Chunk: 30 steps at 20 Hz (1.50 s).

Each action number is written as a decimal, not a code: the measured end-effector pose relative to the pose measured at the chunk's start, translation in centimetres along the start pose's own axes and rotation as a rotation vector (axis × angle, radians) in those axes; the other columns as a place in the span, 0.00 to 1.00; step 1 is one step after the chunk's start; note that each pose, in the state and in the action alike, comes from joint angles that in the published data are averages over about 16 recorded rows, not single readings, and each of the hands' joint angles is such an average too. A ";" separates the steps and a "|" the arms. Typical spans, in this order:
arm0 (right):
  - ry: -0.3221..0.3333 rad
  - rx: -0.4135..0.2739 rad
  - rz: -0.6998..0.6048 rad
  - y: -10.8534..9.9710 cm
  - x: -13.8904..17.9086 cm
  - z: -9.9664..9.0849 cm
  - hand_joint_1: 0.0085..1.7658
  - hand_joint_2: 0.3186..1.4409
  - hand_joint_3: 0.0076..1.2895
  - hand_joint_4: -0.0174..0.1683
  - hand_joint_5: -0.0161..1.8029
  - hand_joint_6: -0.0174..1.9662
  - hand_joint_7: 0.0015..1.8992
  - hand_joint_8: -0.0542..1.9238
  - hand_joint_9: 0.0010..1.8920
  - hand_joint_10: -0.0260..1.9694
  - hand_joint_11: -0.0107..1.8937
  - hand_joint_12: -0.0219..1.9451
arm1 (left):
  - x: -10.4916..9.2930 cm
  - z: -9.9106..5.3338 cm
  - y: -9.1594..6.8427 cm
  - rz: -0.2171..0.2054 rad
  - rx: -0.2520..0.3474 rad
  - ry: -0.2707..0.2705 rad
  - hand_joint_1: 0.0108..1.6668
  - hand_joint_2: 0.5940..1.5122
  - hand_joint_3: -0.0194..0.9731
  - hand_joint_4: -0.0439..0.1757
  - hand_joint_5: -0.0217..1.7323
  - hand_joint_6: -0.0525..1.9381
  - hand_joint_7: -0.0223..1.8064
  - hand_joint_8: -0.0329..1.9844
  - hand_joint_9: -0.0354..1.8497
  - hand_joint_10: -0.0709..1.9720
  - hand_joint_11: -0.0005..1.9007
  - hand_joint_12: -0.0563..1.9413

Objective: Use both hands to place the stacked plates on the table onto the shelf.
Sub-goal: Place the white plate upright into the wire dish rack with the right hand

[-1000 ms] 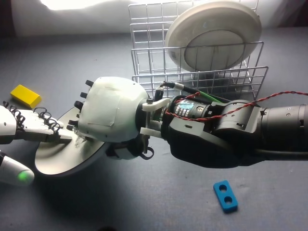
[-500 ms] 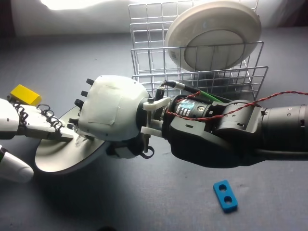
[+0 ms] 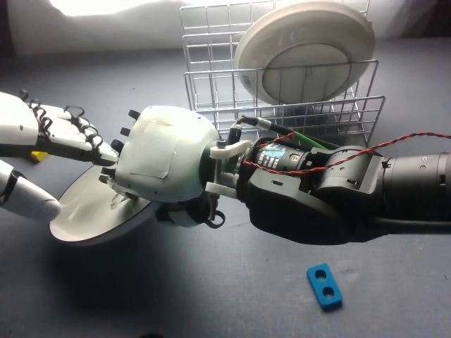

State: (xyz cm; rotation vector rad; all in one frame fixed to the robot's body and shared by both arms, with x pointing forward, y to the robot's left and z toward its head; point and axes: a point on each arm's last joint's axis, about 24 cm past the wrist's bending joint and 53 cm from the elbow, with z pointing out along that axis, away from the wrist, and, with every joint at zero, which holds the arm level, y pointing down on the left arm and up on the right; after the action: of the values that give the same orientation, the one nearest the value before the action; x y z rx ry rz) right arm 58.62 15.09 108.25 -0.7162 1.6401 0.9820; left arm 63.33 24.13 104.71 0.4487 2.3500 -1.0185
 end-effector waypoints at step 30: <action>-0.080 -0.044 0.164 4.4 -12.1 -10.6 0.66 0.62 0.00 0.21 0.54 0.46 0.58 0.44 0.69 0.02 0.45 0.63 | -3.8 -2.3 -0.1 0.094 -0.014 -0.071 0.00 0.60 0.03 0.20 0.10 0.04 0.10 0.02 0.10 0.04 0.01 0.13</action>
State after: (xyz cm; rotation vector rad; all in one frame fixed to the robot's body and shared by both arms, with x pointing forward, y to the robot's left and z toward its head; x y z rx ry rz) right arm 53.25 7.78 122.22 -0.5712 1.6302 1.1521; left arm 65.57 25.46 108.33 0.5039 2.2499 -0.9582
